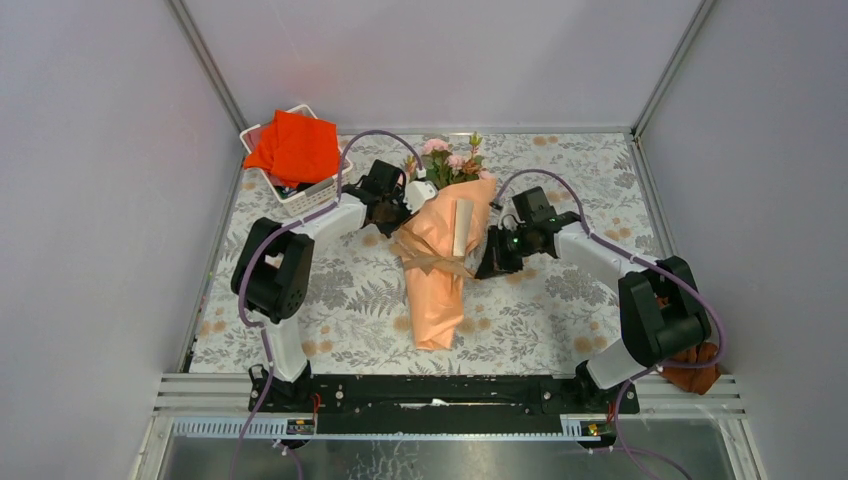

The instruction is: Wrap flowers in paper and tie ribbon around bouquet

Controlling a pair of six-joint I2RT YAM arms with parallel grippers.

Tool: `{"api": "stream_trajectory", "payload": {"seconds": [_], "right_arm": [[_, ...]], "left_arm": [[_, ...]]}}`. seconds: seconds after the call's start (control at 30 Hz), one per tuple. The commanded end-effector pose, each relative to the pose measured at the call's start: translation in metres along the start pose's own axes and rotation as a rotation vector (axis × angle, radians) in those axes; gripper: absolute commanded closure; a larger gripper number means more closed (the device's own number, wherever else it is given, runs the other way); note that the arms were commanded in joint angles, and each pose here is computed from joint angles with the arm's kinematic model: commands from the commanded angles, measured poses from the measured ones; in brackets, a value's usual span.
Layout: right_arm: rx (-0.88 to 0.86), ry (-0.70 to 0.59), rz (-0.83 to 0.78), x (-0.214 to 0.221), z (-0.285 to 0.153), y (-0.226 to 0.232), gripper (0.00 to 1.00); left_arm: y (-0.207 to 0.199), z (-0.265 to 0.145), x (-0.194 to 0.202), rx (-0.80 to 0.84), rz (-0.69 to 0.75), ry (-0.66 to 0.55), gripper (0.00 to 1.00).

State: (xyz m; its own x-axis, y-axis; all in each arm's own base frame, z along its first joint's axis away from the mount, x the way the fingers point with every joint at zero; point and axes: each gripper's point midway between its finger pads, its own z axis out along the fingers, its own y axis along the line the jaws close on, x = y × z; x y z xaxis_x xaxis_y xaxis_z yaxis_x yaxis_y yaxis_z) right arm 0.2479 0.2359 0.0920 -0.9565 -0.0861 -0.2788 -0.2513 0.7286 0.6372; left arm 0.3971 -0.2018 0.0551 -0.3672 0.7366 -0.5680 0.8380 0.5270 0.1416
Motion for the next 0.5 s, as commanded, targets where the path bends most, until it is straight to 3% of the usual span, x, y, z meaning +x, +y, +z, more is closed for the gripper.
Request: {"api": "stream_trajectory", "payload": {"seconds": [0.0,0.07,0.23,0.37,0.47], "right_arm": [[0.031,0.107,0.143,0.028,-0.011,-0.02,0.94],[0.111,0.079,0.139,0.022,-0.01,-0.033,0.93],[0.23,0.012,0.104,0.001,-0.016,-0.048,0.65],[0.293,-0.043,0.049,-0.018,-0.033,-0.047,0.62],[0.247,-0.126,-0.117,-0.034,-0.043,-0.019,0.62]], "left_arm": [[0.023,0.001,-0.002,-0.104,0.004,-0.015,1.0],[0.014,-0.001,-0.005,-0.061,0.007,-0.035,1.0],[0.002,-0.005,-0.009,-0.007,0.003,-0.072,1.0],[-0.007,-0.005,-0.009,0.029,-0.005,-0.081,1.0],[-0.014,-0.004,-0.01,0.058,-0.013,-0.091,1.0]]}}
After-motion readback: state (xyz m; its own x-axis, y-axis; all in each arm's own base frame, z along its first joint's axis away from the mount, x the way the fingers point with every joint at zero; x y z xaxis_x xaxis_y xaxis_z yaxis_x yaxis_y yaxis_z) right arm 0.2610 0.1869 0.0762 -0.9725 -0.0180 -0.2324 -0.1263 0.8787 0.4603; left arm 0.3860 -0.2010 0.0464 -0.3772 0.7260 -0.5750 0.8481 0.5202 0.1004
